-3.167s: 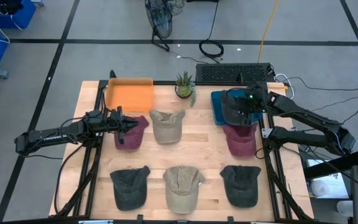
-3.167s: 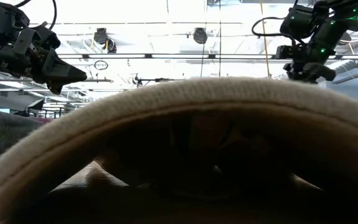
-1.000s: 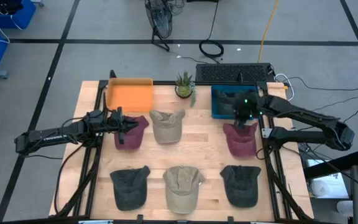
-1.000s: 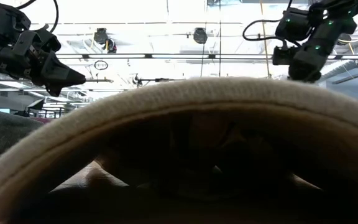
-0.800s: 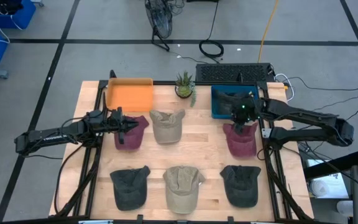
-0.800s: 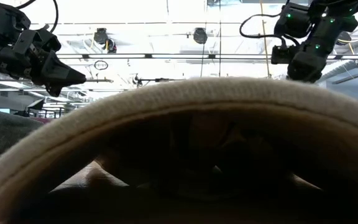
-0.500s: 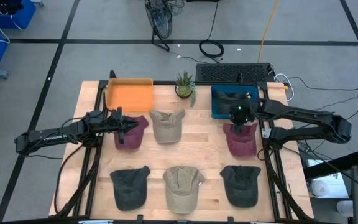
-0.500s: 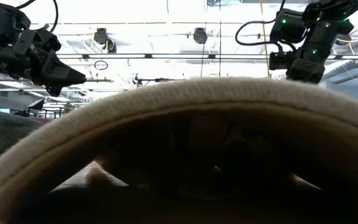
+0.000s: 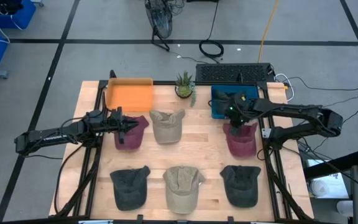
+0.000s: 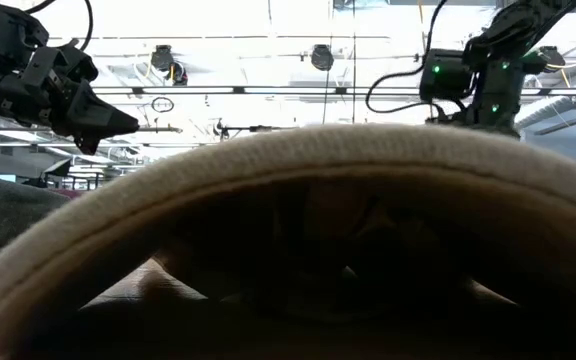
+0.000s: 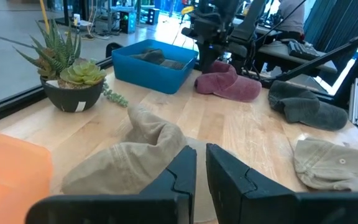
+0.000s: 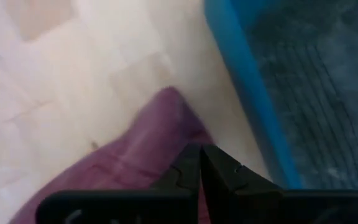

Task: Pick & Place hat
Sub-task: Adjust the blue bin

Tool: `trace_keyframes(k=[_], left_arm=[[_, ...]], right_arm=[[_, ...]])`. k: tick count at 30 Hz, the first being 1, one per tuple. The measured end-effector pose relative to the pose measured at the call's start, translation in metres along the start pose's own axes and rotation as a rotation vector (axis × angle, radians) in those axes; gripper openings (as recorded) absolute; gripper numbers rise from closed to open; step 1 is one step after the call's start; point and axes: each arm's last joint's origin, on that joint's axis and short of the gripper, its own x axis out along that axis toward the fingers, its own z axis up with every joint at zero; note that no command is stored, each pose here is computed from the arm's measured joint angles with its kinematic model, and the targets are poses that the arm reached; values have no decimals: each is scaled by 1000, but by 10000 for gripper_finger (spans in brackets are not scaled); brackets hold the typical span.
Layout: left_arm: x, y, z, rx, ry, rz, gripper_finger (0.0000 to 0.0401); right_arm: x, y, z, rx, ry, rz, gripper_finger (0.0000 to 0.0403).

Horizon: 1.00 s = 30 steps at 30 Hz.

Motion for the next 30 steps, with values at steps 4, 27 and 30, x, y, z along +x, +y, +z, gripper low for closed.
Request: trace_keyframes(k=[4, 27, 30], left_arm=[[0, 0, 0, 13, 0, 0, 42], [0, 0, 0, 12, 1, -3, 42], [0, 0, 0, 12, 1, -4, 42]], right_arm=[[6, -11, 0, 53, 34, -45, 1], [11, -39, 0, 125, 70, -293, 1], [11, -39, 1, 126, 55, -306, 1]])
